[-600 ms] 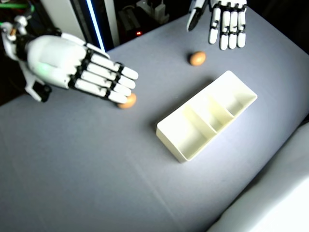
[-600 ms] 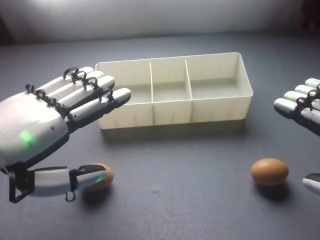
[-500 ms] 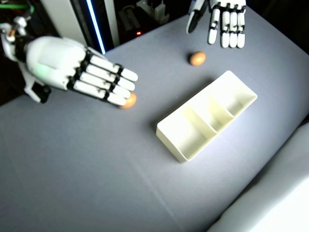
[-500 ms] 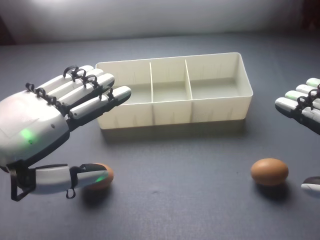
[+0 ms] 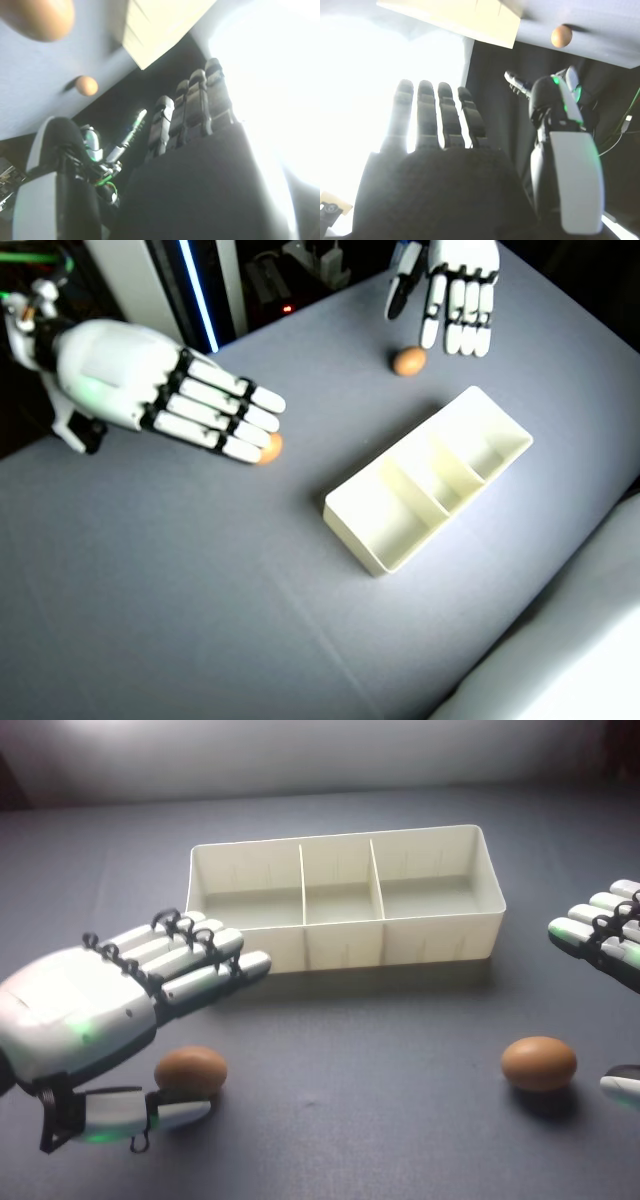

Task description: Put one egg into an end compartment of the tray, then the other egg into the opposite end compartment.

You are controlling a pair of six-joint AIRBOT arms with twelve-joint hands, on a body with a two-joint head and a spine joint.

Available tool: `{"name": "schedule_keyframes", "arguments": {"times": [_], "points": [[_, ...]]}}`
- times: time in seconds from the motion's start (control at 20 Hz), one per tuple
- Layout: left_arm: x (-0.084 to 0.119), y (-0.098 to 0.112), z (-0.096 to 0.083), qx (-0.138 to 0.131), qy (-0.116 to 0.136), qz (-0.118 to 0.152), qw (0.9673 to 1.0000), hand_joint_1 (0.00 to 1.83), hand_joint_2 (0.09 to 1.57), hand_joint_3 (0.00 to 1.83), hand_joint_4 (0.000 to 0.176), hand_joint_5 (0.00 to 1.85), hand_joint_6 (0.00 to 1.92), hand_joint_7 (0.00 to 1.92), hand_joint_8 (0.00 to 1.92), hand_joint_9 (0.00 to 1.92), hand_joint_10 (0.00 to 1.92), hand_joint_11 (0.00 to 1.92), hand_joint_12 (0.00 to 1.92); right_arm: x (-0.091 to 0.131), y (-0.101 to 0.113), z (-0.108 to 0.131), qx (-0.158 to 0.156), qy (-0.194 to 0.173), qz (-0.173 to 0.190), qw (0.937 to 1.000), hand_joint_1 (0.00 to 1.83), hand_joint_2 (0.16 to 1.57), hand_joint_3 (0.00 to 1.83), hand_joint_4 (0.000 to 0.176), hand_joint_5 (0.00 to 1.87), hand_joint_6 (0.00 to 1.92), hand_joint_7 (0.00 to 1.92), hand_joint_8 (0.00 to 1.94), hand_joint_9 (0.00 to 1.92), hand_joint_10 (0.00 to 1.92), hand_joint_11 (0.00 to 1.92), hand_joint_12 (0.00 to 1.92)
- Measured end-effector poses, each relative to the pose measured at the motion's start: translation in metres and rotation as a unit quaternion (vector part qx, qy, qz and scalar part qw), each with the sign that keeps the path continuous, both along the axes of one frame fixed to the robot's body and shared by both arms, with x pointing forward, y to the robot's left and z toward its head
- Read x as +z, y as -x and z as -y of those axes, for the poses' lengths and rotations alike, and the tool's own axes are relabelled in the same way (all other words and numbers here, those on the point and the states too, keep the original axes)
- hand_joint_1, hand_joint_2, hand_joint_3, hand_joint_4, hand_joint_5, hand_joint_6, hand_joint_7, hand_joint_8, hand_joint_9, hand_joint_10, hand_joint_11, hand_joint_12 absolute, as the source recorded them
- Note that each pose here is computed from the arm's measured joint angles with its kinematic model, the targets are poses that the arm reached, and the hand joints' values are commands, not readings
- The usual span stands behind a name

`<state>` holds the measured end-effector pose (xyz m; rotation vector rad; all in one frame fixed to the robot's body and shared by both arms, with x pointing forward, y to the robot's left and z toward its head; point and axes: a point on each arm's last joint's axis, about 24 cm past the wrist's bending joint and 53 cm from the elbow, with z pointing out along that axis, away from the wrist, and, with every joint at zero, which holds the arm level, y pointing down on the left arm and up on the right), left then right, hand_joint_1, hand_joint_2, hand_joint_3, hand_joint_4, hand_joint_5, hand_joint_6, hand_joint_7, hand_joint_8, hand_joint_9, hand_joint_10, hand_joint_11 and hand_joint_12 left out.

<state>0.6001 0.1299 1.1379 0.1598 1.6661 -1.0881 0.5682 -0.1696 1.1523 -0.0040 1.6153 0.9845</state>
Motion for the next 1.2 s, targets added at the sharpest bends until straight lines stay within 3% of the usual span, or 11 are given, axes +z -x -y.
{"name": "schedule_keyframes", "arguments": {"times": [0.15,0.2,0.25,0.4,0.45,0.55,0.65,0.75,0.95,1.15,1.2], "points": [[-0.016,-0.002,0.000,0.002,-0.013,-0.020,0.9997,0.60,1.19,0.02,0.068,0.00,0.00,0.08,0.03,0.08,0.04,0.00,0.00,0.000,0.000,0.000,-0.002,-0.004,-0.003,1.0000,0.41,1.27,0.04,0.000,0.00,0.00,0.00,0.00,0.00,0.00,0.00,0.00],[-0.020,-0.003,0.000,0.003,-0.018,-0.025,0.9995,0.62,1.22,0.00,0.030,0.02,0.06,0.16,0.01,0.09,0.22,0.00,0.54,-0.001,0.000,-0.001,0.000,-0.005,-0.003,1.0000,0.40,1.27,0.04,0.000,0.00,0.00,0.00,0.00,0.00,0.00,0.00,0.00],[-0.022,-0.004,0.000,0.003,-0.019,-0.028,0.9994,0.63,1.24,0.00,0.026,0.05,0.05,0.21,0.01,0.03,0.52,0.00,1.17,-0.002,0.000,-0.002,0.000,-0.006,-0.005,1.0000,0.41,1.27,0.03,0.000,0.00,0.00,0.00,0.00,0.00,0.00,0.00,0.00],[-0.035,-0.007,0.001,0.006,-0.023,-0.046,0.9987,0.81,1.25,0.00,0.002,0.17,0.05,0.36,0.06,0.05,0.96,0.00,1.75,-0.001,0.000,-0.001,0.001,-0.016,-0.008,0.9998,0.41,1.27,0.02,0.000,0.00,0.00,0.00,0.00,0.00,0.00,0.00,0.00],[-0.039,-0.008,0.001,0.007,-0.028,-0.051,0.9983,0.84,1.25,0.00,0.000,0.21,0.05,0.41,0.08,0.08,1.04,0.00,1.81,0.000,-0.001,-0.001,0.001,-0.017,-0.007,0.9998,0.40,1.27,0.02,0.000,0.00,0.00,0.00,0.00,0.00,0.00,0.00,0.00],[-0.045,-0.009,0.002,0.008,-0.031,-0.057,0.9979,1.05,1.22,0.00,0.000,0.49,0.27,0.50,0.92,0.39,1.47,0.35,1.92,0.000,-0.001,0.000,-0.001,-0.018,-0.007,0.9998,0.37,1.28,0.02,0.000,0.00,0.00,0.00,0.00,0.00,0.00,0.00,0.00],[-0.046,-0.011,0.000,0.010,-0.034,-0.057,0.9978,1.15,1.30,0.02,0.000,0.54,1.30,0.68,1.59,0.62,1.61,0.66,1.90,0.001,0.000,-0.001,0.001,-0.019,-0.006,0.9998,0.37,1.28,0.02,0.000,0.00,0.00,0.00,0.00,0.00,0.00,0.00,0.00],[-0.046,-0.013,-0.002,0.016,-0.032,-0.061,0.9975,1.31,1.25,0.00,0.000,0.74,1.14,0.67,1.56,0.75,1.69,0.82,1.86,0.001,-0.001,-0.001,0.000,-0.020,-0.007,0.9998,0.37,1.29,0.02,0.000,0.00,0.00,0.00,0.00,0.00,0.00,0.00,0.00],[-0.029,-0.012,0.002,0.010,-0.021,-0.039,0.9990,1.18,1.29,0.01,0.000,0.65,1.35,0.69,1.61,0.76,1.58,0.78,1.79,0.002,-0.001,0.001,-0.002,-0.027,-0.007,0.9996,0.35,1.29,0.01,0.000,0.00,0.00,0.00,0.00,0.00,0.00,0.00,0.00],[0.030,-0.015,0.003,0.007,0.023,0.044,0.9987,1.18,1.31,0.00,0.000,0.64,1.24,0.67,1.77,0.76,1.79,0.83,1.92,0.006,-0.002,0.003,-0.007,-0.034,-0.003,0.9994,0.35,1.29,0.01,0.000,0.00,0.00,0.00,0.00,0.00,0.00,0.00,0.00],[0.043,-0.018,0.004,0.010,0.030,0.063,0.9975,1.31,1.27,0.00,0.000,0.70,1.08,0.68,1.59,0.76,1.72,0.78,1.84,0.006,-0.002,0.003,-0.007,-0.036,-0.003,0.9993,0.35,1.29,0.01,0.000,0.00,0.00,0.00,0.00,0.00,0.00,0.00,0.00]]}}
